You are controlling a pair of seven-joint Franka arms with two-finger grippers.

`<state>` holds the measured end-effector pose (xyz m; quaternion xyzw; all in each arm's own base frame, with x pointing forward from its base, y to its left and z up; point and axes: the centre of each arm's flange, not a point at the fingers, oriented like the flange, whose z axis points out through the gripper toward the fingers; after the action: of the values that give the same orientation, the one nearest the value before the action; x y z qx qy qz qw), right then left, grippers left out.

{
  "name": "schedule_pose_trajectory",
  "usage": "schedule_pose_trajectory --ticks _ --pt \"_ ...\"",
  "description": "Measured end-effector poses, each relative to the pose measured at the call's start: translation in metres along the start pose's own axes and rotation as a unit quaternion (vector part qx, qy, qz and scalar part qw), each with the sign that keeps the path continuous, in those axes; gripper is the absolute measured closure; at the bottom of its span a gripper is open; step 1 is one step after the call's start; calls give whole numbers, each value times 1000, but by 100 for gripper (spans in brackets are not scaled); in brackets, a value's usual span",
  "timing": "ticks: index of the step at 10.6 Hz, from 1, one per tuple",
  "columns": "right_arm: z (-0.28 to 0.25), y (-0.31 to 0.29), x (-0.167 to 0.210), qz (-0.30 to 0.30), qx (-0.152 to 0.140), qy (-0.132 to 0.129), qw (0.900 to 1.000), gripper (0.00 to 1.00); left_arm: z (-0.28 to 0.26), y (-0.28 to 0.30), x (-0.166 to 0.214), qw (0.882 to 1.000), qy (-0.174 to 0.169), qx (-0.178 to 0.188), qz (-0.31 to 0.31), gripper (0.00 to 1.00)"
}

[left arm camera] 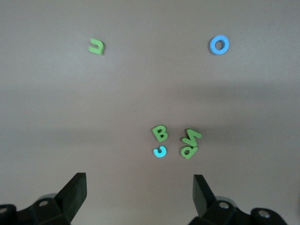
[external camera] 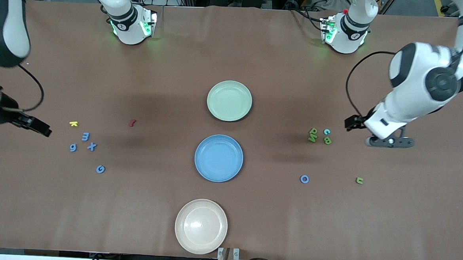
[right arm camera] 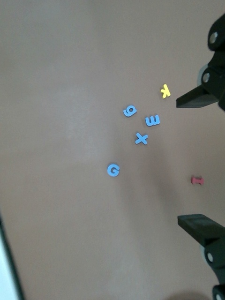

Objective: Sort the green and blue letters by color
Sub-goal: 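Lower the right gripper to blue G while the left gripper reaches green B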

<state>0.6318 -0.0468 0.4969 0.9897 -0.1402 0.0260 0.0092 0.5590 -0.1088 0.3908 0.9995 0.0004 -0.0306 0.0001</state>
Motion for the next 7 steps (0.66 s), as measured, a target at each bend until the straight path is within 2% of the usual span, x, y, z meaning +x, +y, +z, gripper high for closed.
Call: schedule_pose_trajectory --ticks 2,4,5,7 --pt "60 2 16 -2 6 -1 1000 0 49 14 1 1000 -21 -4 -22 0" --pt "116 7 20 3 16 24 1000 0 80 16 2 999 -24 -8 -34 4" --pt "140 10 18 8 19 25 999 0 94 16 0 999 -24 -10 -37 11" --pt "181 8 17 30 22 13 999 0 117 15 -5 998 -28 -1 -55 13"
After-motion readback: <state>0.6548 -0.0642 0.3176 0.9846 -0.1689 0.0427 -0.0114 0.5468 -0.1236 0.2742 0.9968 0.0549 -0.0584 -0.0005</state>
